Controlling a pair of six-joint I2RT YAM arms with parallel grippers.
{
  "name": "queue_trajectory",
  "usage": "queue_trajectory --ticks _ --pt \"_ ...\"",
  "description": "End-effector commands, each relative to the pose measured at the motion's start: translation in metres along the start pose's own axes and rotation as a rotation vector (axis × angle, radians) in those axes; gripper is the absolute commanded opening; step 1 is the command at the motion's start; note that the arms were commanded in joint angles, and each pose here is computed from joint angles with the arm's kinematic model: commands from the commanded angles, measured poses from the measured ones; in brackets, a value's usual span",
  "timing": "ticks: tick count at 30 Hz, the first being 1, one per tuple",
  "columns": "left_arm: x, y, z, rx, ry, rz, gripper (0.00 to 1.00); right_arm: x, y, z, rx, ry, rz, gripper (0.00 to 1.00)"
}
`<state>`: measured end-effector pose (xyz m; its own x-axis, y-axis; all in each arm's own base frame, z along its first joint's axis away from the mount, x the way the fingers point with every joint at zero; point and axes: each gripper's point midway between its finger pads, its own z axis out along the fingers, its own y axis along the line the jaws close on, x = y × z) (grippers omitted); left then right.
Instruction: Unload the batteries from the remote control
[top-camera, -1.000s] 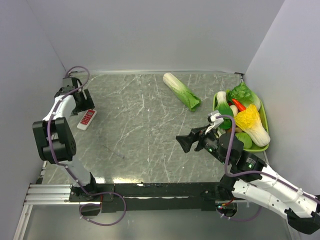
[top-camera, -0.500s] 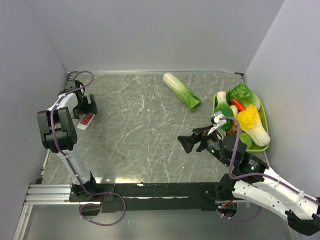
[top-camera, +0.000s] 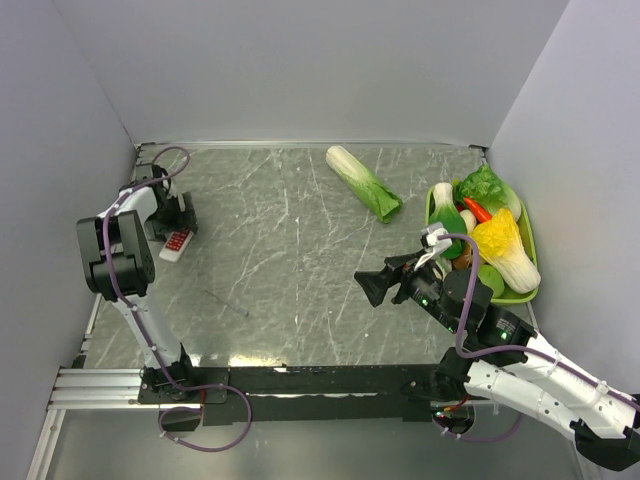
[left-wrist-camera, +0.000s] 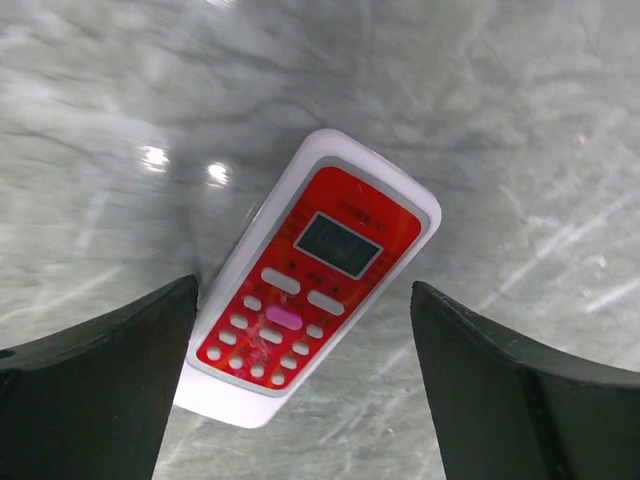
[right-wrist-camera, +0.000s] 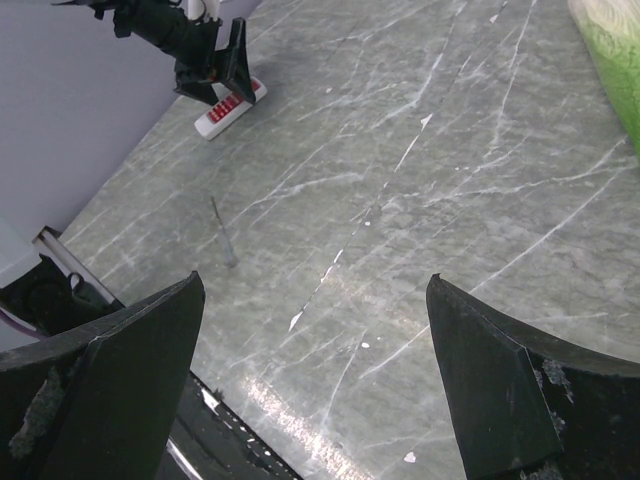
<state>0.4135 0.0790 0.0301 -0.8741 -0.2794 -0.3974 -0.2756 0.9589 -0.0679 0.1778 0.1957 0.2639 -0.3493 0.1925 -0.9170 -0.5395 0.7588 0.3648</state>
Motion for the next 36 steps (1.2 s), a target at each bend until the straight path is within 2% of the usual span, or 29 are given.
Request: queue_trajectory --ticks 1,12,20,23,25,27,28,30,31,33,36 --pt "0.007 -0.020 -0.014 0.098 0.018 0.005 0.89 -0.006 0.002 0.003 -0.002 -0.029 0.013 1.00" --pt "0.035 -0.033 -0.012 0.002 0.072 0.118 0.87 -0.007 0.002 0.002 -0.008 -0.036 0.018 1.00" --pt "0.038 -0.029 -0.008 -0.086 0.081 0.150 0.69 -0.007 0.002 0.001 -0.008 -0.043 0.021 1.00" --pt "0.039 -0.035 -0.009 -0.067 0.087 0.122 0.53 -0.006 0.004 0.003 -0.020 -0.039 0.018 1.00" --pt "0.034 -0.051 -0.017 0.007 0.056 0.105 0.43 -0.005 0.007 0.002 -0.036 -0.039 0.018 1.00" --pt "0.032 -0.069 -0.024 0.096 0.024 0.074 0.39 -0.006 0.010 0.002 -0.057 -0.048 0.012 1.00" --pt "0.023 -0.088 -0.038 0.205 -0.025 0.068 0.35 -0.006 0.011 0.002 -0.066 -0.049 0.013 1.00" --pt "0.021 -0.106 -0.051 0.305 -0.056 0.032 0.30 -0.005 0.013 0.002 -0.085 -0.055 0.015 1.00" --pt "0.009 -0.119 -0.067 0.381 -0.123 0.033 0.26 -0.006 0.016 0.001 -0.099 -0.063 0.019 1.00" --pt "0.015 -0.146 -0.086 0.558 -0.123 0.008 0.23 -0.004 0.019 0.001 -0.119 -0.059 0.027 1.00" --pt "0.013 -0.181 -0.133 0.822 -0.210 0.006 0.21 -0.001 0.028 0.002 -0.170 -0.052 0.050 1.00"
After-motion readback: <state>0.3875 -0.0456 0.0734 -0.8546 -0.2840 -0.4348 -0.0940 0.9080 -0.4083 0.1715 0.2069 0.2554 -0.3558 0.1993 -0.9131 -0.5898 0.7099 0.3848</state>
